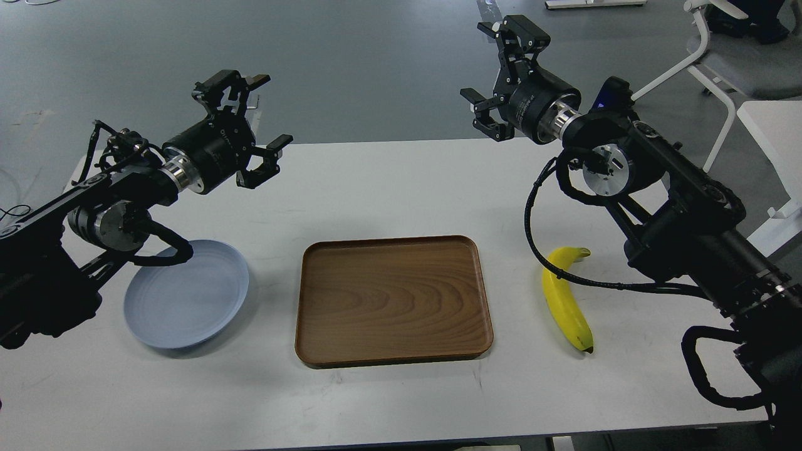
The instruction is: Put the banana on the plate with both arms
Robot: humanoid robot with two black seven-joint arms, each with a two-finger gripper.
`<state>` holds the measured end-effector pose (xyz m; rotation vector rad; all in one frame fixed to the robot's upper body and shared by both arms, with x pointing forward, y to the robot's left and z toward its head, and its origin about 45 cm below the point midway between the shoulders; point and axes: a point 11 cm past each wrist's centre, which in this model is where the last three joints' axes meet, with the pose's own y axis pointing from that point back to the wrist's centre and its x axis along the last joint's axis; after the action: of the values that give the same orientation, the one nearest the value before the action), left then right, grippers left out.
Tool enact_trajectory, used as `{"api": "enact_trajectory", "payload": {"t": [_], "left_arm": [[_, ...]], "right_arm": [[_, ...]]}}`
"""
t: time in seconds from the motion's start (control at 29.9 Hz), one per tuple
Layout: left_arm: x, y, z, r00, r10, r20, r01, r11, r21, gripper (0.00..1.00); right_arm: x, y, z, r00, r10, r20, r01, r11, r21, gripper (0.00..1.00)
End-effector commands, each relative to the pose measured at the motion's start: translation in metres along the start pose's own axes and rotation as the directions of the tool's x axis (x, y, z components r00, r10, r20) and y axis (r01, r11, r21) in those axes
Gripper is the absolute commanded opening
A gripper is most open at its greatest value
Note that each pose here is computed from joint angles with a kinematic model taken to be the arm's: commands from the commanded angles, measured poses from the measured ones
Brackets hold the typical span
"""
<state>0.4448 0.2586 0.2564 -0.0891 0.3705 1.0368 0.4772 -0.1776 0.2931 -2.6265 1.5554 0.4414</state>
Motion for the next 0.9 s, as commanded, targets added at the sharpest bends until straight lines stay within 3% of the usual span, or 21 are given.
{"api": "enact_trajectory", "payload": {"t": [0.0,0.2,0.67,0.87], "left_arm": [[0.006,0.004,0.003,1.000,0.018,0.015,-0.018,1.000,0.003,0.98],[0.014,0.008,0.007,0.998,0.051,0.030,-0.051,0.999,0.002,0.98],[0.019,0.010,0.010,0.998,0.059,0.028,-0.059,0.998,-0.005,0.98],[0.018,0.008,0.012,0.991,0.055,0.119,-0.055,0.998,-0.004,0.98]], "right_arm": [[-0.001,0.000,0.000,1.000,-0.001,0.004,0.001,1.000,0.007,1.00],[-0.004,-0.001,-0.009,1.000,0.000,0.015,-0.002,0.991,0.131,1.00],[-0.007,-0.002,0.018,1.000,-0.005,0.031,0.007,0.998,-0.066,1.00],[0.000,0.003,0.022,1.000,0.010,0.027,-0.008,0.997,-0.072,1.00]]}}
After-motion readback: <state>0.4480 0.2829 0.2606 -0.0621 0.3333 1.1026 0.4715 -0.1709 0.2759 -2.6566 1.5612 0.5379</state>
